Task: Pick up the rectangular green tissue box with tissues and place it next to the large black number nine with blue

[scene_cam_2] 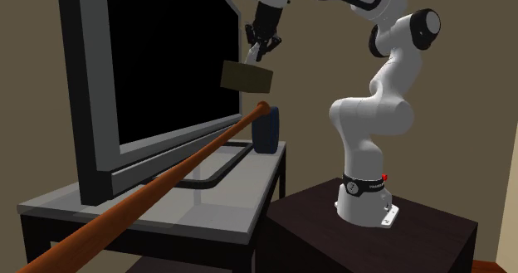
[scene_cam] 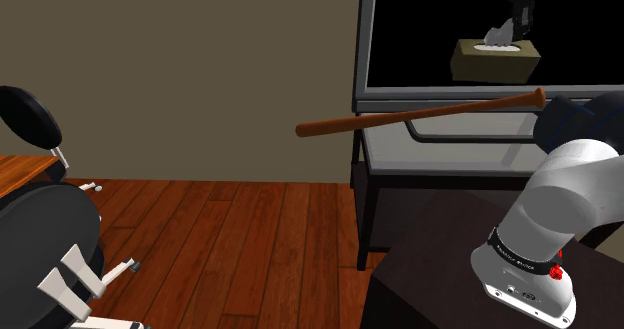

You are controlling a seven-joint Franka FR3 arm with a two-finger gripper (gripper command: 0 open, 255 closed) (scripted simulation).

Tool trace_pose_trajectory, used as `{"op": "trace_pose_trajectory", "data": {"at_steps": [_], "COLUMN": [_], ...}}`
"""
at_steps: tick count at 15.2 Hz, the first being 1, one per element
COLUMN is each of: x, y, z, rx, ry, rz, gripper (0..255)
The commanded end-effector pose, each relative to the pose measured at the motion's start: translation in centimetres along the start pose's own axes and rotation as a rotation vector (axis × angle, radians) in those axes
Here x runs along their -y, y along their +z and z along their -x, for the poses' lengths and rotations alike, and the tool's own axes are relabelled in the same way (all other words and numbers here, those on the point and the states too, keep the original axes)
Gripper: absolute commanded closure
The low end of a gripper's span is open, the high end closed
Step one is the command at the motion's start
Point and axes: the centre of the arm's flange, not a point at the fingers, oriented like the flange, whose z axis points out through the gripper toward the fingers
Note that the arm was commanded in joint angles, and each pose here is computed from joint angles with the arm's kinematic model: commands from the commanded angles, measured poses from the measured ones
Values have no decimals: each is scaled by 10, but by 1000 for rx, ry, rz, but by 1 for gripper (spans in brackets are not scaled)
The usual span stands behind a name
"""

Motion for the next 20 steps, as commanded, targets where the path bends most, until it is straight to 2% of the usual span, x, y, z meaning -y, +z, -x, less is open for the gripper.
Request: {"op": "trace_pose_trajectory", "data": {"at_steps": [1,13,20], "x": [-2,-26,-8], "y": [9,68,99], "z": [23,165,155], "rx": [0,0,0], "ry": [-2,-2,-2], "rz": [0,0,0], "gripper": [255,255,255]}}
